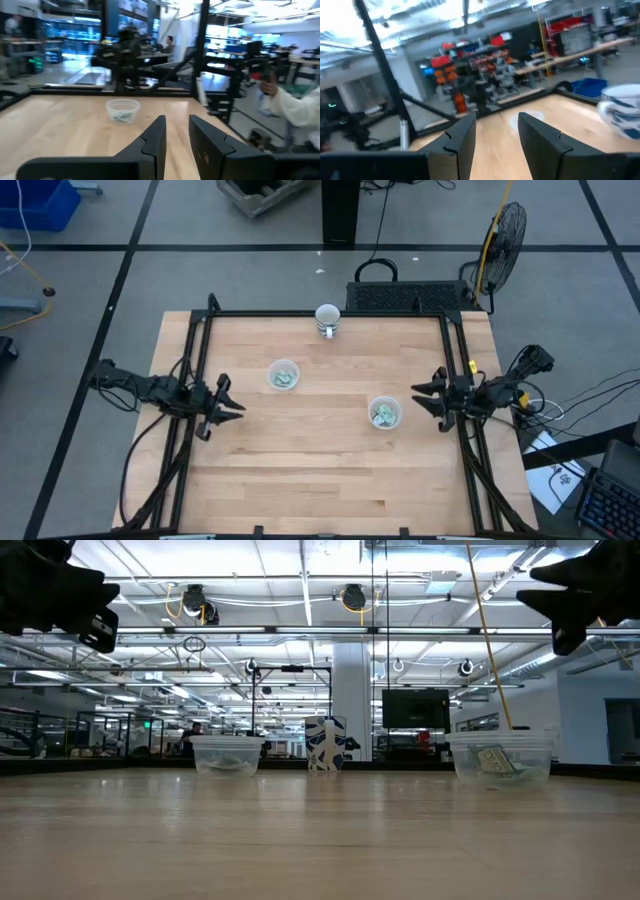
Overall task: Pick and place Stevia / Truvia into bins
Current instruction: Return to Home Position
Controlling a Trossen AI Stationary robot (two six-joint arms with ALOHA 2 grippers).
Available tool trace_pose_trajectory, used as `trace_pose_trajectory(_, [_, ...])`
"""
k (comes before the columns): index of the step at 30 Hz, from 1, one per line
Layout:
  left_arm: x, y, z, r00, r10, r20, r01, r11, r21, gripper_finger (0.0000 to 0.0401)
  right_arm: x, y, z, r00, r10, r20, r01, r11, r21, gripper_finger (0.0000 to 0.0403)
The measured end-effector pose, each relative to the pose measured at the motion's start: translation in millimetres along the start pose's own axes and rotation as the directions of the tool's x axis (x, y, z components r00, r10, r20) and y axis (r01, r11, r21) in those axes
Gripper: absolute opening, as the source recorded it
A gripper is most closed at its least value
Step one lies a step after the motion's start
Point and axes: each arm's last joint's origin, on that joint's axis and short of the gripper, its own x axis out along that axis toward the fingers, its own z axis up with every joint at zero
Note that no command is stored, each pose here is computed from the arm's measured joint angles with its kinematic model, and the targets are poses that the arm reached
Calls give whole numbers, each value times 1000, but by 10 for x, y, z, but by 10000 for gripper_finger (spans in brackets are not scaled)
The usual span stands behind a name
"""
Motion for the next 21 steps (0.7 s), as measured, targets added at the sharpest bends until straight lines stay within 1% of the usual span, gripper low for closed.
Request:
trace_pose_trajectory(2, [0,11,1,999,40,3,-40,999,13,88,0,16,-13,998,59,-18,-59,997,-41,141])
trace_pose_trajectory(4, [0,24,0,996,85,5,-85,996,24,88,-2,36,4,993,118,-10,-118,991,-55,141])
trace_pose_trajectory(5, [-1,30,1,995,104,7,-104,994,25,88,-2,40,13,991,130,-3,-130,990,-59,141])
trace_pose_trajectory(8, [-2,40,1,990,139,9,-139,990,25,88,6,28,23,993,115,9,-113,989,-95,141])
trace_pose_trajectory(12, [-2,42,1,989,144,9,-144,989,25,88,26,-5,6,996,89,-3,-88,983,-161,141])
trace_pose_trajectory(14, [-2,42,1,989,144,9,-145,989,25,88,33,-6,-18,990,135,-32,-139,972,-190,141])
trace_pose_trajectory(15, [-2,42,1,989,144,9,-145,989,25,88,35,-2,-39,982,180,-60,-188,961,-201,141])
trace_pose_trajectory(17, [-2,42,0,989,144,9,-145,989,25,88,36,10,-60,960,266,-92,-280,940,-198,141])
trace_pose_trajectory(18, [-2,42,1,989,144,9,-145,989,25,88,39,9,-55,956,280,-91,-292,937,-190,141])
trace_pose_trajectory(21, [-2,42,2,989,145,9,-145,989,26,88,56,-21,-34,970,234,-65,-243,949,-199,141])
